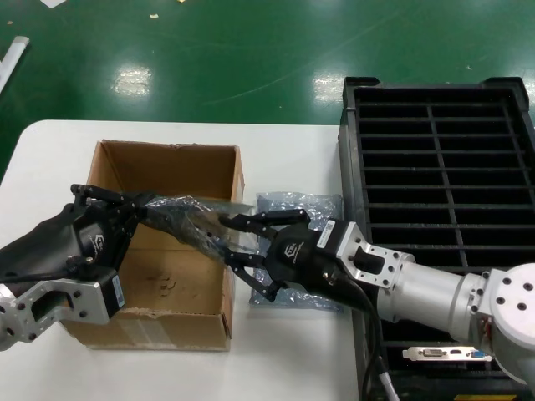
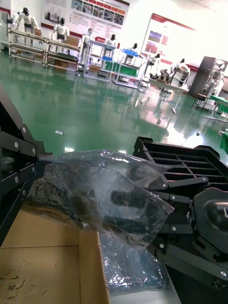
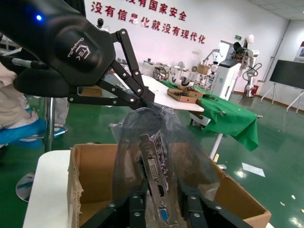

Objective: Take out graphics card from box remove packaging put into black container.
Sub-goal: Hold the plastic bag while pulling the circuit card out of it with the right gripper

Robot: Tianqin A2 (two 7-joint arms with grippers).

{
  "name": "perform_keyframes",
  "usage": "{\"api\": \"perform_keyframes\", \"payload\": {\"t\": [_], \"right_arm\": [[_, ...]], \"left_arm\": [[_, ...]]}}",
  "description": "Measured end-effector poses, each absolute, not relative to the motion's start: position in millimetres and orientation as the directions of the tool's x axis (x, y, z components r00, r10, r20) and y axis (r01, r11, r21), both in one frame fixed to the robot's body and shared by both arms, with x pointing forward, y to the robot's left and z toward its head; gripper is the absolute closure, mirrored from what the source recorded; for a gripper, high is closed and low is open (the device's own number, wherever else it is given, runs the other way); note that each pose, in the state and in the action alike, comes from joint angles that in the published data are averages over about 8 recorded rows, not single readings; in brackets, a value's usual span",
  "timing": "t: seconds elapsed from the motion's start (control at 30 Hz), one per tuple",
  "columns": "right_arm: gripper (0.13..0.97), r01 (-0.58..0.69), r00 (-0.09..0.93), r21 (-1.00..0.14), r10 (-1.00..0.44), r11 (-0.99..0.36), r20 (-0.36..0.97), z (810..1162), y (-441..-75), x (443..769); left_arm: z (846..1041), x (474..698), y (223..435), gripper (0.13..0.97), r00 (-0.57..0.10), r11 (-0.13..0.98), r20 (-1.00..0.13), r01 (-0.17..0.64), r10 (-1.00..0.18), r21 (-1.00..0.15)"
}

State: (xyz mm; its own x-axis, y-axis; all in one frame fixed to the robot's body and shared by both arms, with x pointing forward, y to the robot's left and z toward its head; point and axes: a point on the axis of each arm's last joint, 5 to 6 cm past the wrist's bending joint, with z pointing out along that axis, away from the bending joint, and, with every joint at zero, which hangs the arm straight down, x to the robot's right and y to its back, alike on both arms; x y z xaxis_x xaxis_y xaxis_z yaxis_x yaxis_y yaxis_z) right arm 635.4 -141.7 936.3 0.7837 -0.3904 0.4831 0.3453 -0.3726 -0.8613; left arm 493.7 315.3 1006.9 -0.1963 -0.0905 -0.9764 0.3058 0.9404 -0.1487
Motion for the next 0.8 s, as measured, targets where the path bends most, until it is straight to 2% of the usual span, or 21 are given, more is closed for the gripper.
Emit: {"api": "perform_keyframes", "payload": {"t": [0.27,0.57,0.8], "right_arm": [[0.780,0.357,0.783,-0.857,-0.381,-0.371,0.491,936.1,-131.1,636.4],[0.701,0.332,0.779,-0.869,-0.413,-0.366,0.472,935.2,-112.2,644.6],[0.750,0.308,0.768,-0.877,-0.448,-0.368,0.458,934.2,-104.2,650.0]], "left_arm": [[1006.9,493.7,315.3,0.959,-0.196,0.940,-0.976,0.306,-0.091,-0.149],[1006.9,493.7,315.3,0.959,-0.196,0.940,-0.976,0.306,-0.091,-0.149],[1006.9,493.7,315.3,0.959,-0.196,0.940,-0.976,0.306,-0.091,-0.149]]}}
